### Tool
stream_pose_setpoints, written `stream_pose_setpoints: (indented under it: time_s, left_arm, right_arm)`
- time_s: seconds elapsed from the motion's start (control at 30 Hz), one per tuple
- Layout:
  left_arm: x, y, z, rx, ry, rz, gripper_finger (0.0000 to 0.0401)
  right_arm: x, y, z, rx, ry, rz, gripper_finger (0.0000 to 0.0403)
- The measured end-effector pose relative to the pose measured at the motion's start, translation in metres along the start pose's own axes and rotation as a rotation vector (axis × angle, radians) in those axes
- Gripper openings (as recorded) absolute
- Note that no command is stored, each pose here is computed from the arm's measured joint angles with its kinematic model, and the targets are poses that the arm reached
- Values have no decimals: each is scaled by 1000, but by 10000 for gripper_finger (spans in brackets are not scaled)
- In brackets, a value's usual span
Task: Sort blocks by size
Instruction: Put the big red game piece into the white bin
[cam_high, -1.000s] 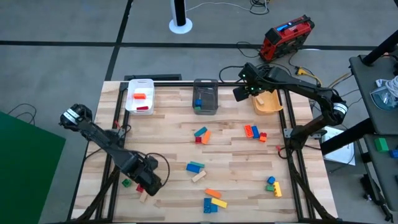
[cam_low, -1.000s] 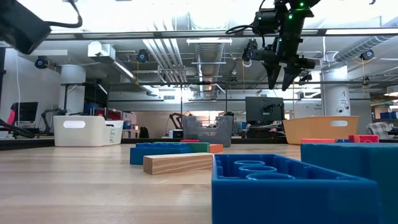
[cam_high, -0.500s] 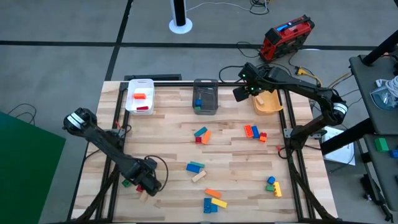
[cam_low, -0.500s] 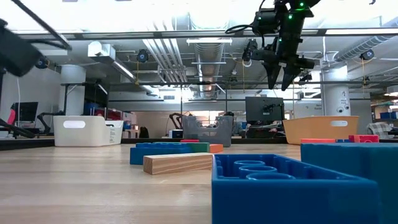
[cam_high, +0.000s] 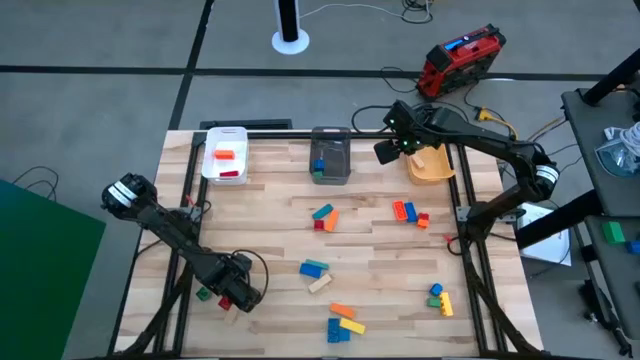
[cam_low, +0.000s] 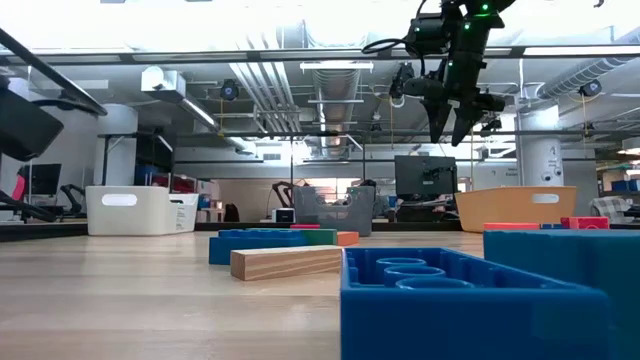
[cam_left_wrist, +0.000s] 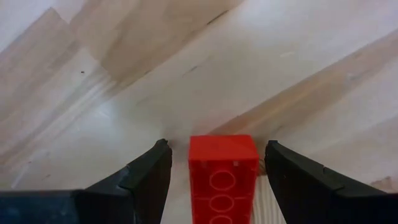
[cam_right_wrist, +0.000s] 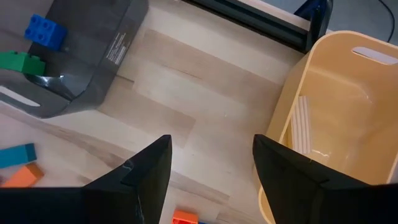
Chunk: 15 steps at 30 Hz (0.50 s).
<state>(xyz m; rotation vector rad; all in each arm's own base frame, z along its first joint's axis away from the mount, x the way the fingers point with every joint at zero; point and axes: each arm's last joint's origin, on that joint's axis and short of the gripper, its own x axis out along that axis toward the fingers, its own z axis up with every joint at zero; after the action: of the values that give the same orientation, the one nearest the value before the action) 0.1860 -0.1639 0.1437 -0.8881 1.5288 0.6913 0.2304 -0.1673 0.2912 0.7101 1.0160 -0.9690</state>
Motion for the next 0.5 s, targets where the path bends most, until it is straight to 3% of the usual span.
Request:
stream_pose_setpoints:
  time_s: [0.27, 0.5]
  left_arm:
    - [3, 1, 1, 2, -13, -15, 223]
    - [3, 0, 1, 6, -17, -25, 140]
  right_arm:
    - [0, 0, 0, 0, 0, 0, 217]
    - [0, 0, 0, 1, -3, 2, 217]
